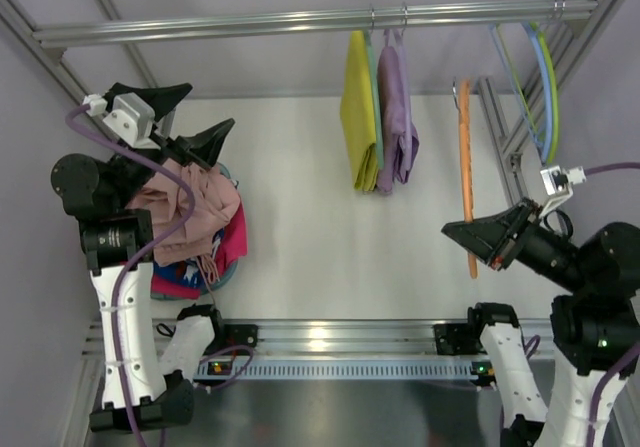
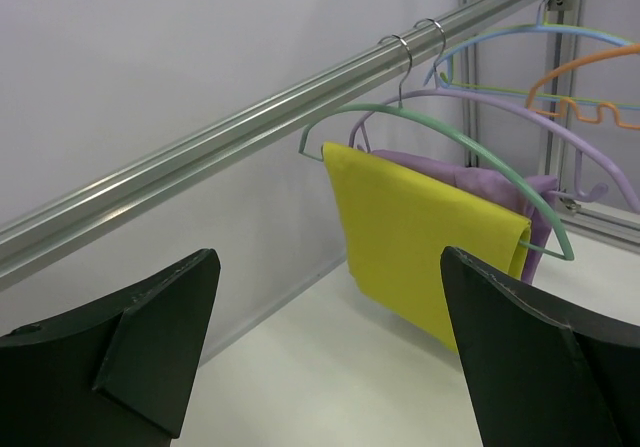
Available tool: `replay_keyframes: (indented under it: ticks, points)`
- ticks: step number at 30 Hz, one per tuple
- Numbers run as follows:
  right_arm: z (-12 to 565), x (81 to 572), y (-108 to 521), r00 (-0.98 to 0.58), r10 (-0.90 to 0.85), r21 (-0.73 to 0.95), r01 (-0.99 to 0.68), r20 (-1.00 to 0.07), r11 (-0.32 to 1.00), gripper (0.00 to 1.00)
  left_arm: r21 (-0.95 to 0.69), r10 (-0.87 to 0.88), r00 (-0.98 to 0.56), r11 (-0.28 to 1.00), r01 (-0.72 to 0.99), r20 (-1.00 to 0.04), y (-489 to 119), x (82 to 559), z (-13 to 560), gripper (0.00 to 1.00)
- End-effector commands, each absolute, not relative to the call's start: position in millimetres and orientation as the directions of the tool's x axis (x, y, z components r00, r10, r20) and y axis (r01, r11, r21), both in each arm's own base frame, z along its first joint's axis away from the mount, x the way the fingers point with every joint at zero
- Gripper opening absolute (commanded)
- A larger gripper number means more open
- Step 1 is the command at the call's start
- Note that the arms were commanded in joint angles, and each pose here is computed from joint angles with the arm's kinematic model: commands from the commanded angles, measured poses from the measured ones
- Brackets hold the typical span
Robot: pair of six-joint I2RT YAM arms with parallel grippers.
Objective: Remove the trousers from the hanger
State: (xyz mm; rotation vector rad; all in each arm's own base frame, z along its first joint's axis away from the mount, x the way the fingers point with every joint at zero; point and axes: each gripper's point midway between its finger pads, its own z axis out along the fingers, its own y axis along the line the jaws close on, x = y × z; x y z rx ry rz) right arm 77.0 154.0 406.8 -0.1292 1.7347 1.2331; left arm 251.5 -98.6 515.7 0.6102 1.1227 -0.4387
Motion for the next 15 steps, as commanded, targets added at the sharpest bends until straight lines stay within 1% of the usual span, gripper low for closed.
replay_keyframes:
  ticks: [1,3,5,6,7,8,11,13,15]
  points:
    - [441.3,115.9,153.4,-0.515,0.453,0.683,-0.595,-0.728,0.424,0.0,0.3,-0.001,0.447,0.74,0.602,-0.894,-103.9,234.3,521.7,0.98]
    - [445.2,138.9,153.2,-0.567,0.454,0.725,-0.568,-0.688,0.39,0.0,0.31,0.006,0.456,0.741,0.595,-0.89,-103.7,230.6,520.5,0.98]
    - [458.2,146.3,155.6,-0.607,0.438,0.747,-0.566,-0.663,0.348,0.0,0.32,0.012,0.464,0.74,0.591,-0.886,-104.5,224.8,517.4,0.98]
    - [457.9,164.8,154.6,-0.653,0.433,0.783,-0.527,-0.622,0.329,0.0,0.325,0.014,0.466,0.735,0.595,-0.885,-105.7,222.7,515.6,0.98]
    - [472.0,163.4,155.8,-0.656,0.42,0.779,-0.542,-0.627,0.317,0.0,0.325,0.015,0.467,0.738,0.592,-0.884,-105.2,221.5,514.9,0.98]
    - [473.5,178.7,154.4,-0.684,0.417,0.801,-0.514,-0.599,0.308,0.0,0.324,0.015,0.466,0.738,0.592,-0.885,-105.5,219.3,512.3,0.98]
    - [499.8,183.8,150.4,-0.666,0.431,0.792,-0.529,-0.609,0.303,0.0,0.322,0.02,0.463,0.744,0.585,-0.886,-104.5,217.4,508.1,0.98]
    - [511.1,188.6,145.6,-0.669,0.452,0.806,-0.517,-0.59,0.287,0.0,0.329,0.027,0.465,0.743,0.583,-0.885,-104.5,216.7,505.5,0.98]
    - [518.6,194.4,137.5,-0.655,0.481,0.811,-0.502,-0.583,0.301,0.0,0.332,0.033,0.465,0.744,0.579,-0.885,-104.2,215.6,502.4,0.98]
